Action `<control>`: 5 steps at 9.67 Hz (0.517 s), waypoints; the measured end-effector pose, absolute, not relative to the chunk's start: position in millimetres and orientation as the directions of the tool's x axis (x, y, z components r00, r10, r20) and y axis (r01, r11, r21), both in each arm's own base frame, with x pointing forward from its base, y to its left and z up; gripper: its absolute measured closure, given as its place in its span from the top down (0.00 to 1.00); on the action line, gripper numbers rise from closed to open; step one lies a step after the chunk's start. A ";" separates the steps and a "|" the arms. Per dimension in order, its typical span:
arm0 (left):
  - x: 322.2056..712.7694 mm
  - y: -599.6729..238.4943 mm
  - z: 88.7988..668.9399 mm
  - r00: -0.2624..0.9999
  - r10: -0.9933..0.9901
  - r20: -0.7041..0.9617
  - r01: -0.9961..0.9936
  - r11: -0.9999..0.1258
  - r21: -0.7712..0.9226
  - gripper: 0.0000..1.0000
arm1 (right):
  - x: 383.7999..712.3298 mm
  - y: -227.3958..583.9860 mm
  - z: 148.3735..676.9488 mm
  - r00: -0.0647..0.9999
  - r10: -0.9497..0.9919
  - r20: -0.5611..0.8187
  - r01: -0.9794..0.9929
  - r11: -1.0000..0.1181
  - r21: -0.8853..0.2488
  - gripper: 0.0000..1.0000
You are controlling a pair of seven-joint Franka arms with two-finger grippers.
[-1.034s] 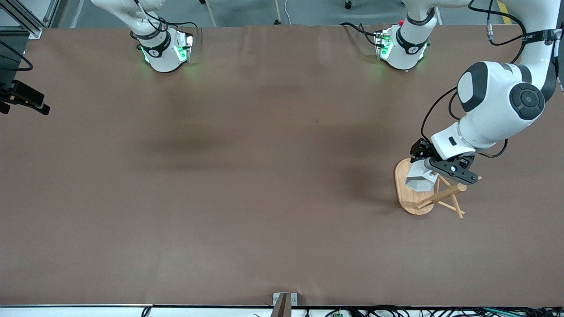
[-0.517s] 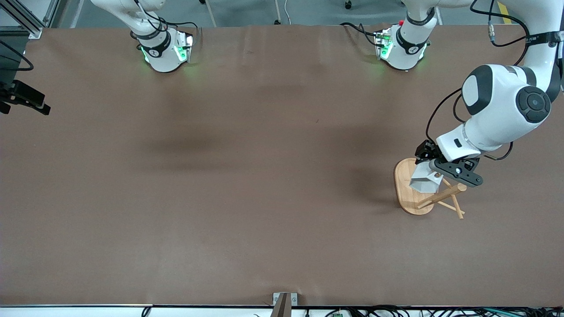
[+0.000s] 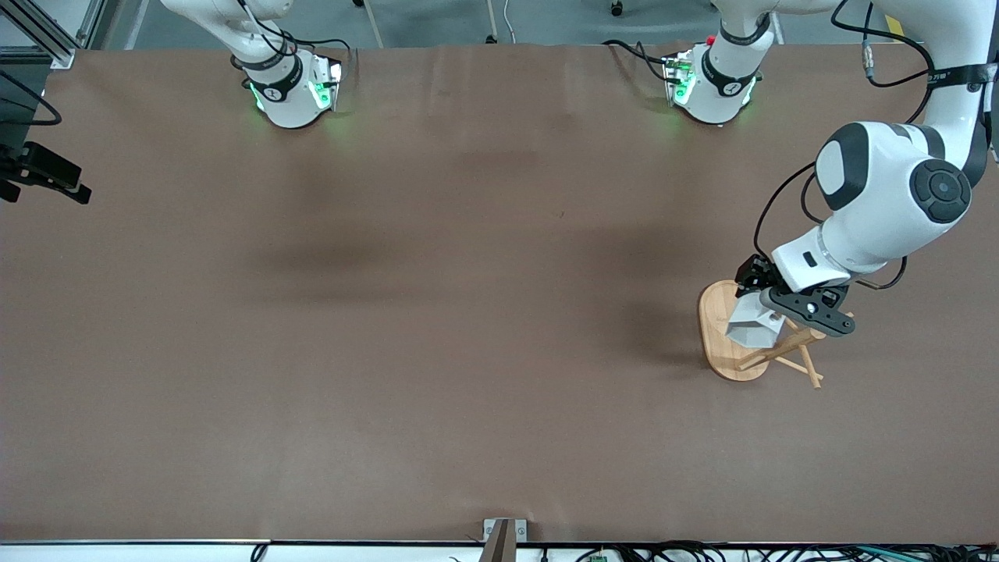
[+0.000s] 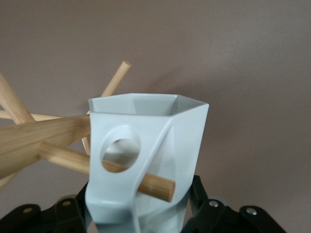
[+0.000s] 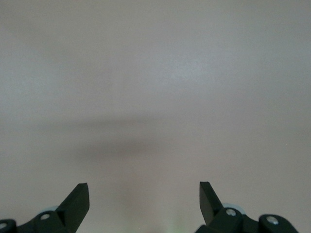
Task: Hang cup on rack
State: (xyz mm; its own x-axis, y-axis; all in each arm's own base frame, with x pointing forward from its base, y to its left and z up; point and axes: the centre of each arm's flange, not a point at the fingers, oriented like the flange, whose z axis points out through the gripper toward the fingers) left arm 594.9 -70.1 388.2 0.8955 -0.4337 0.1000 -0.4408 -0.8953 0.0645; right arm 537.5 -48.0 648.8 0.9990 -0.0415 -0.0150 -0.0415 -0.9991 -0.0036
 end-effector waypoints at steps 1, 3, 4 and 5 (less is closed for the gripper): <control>596.0 -69.8 390.2 0.895 -0.433 0.104 -0.440 -0.896 0.063 0.90 | 537.5 -48.0 648.8 0.999 -0.041 -0.015 -0.041 -0.999 -0.004 1.00; 599.1 -69.6 396.8 0.897 -0.426 0.118 -0.434 -0.899 0.058 1.00 | 537.5 -48.0 648.9 0.999 -0.041 -0.015 -0.041 -0.999 -0.004 1.00; 601.2 -69.5 403.8 0.907 -0.401 0.130 -0.411 -0.910 0.058 1.00 | 537.6 -47.9 648.9 0.999 -0.041 -0.015 -0.041 -0.999 -0.004 1.00; 602.0 -69.7 414.8 0.921 -0.361 0.144 -0.372 -0.926 0.059 1.00 | 537.6 -47.9 648.9 0.999 -0.041 -0.015 -0.041 -0.999 -0.004 1.00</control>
State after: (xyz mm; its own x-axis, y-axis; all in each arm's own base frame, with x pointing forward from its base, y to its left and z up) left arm 602.0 -69.7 414.8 0.9214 -0.3610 0.1441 -0.3722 -0.9263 0.0592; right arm 537.6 -47.9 648.9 0.9990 -0.0412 -0.0149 -0.0413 -0.9991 -0.0036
